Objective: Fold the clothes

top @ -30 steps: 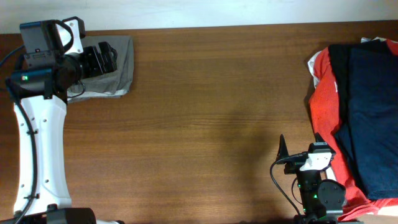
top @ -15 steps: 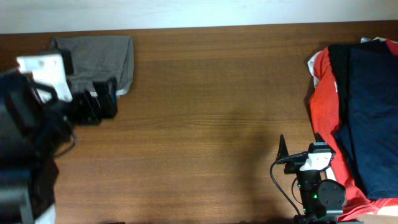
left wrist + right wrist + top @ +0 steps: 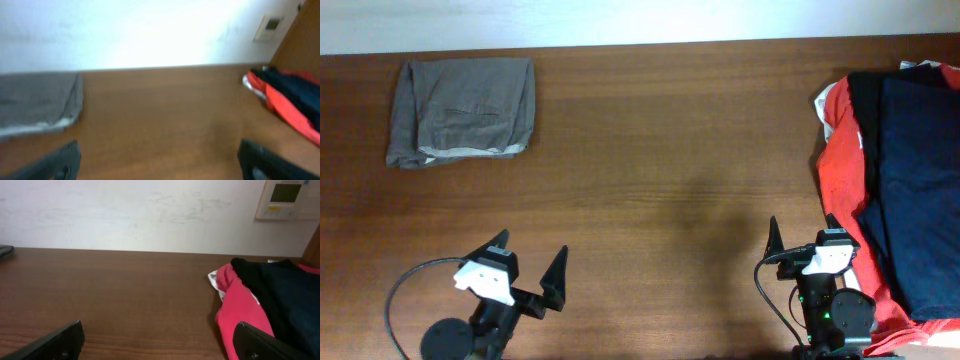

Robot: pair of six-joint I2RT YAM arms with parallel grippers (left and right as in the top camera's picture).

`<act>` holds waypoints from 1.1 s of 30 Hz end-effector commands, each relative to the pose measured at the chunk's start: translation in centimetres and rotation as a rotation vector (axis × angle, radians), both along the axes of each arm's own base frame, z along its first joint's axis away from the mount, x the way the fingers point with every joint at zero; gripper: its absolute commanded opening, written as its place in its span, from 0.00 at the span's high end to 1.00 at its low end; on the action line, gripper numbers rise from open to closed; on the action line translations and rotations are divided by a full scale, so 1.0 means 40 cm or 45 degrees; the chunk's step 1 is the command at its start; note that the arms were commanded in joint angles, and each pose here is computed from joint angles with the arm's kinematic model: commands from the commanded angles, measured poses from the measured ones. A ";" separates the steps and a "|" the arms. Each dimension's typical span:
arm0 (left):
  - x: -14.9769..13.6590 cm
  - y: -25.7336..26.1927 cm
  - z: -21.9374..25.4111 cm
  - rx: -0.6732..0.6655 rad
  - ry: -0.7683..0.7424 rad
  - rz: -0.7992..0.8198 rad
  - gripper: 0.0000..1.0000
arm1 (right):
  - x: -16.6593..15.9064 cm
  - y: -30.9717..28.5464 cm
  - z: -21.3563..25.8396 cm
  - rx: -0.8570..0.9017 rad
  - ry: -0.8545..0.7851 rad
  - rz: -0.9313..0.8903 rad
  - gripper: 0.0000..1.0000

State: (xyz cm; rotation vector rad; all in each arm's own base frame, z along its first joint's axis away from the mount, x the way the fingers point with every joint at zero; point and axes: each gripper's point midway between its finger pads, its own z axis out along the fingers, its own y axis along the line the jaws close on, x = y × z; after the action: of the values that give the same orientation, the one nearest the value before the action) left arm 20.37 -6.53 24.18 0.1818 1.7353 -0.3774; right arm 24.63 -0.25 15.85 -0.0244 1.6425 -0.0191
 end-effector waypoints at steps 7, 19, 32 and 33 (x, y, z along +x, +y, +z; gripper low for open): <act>0.084 0.030 -0.110 -0.023 -0.268 0.122 0.00 | -0.001 -0.004 -0.004 -0.005 0.002 -0.012 0.02; 0.102 0.114 -0.210 0.392 -0.191 0.298 0.00 | -0.001 -0.004 -0.004 -0.005 0.002 -0.012 0.02; 0.103 0.122 -0.210 0.287 -0.165 0.326 0.00 | -0.001 -0.004 -0.004 -0.005 0.002 -0.012 0.02; 0.103 0.122 -0.210 0.287 -0.165 0.326 0.00 | -0.001 -0.004 -0.004 -0.005 0.002 -0.012 0.02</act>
State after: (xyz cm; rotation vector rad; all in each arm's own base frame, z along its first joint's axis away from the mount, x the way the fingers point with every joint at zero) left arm 24.47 -1.79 16.17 0.1562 1.6406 0.0219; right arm 24.63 -0.25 15.87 -0.0248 1.6417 -0.0194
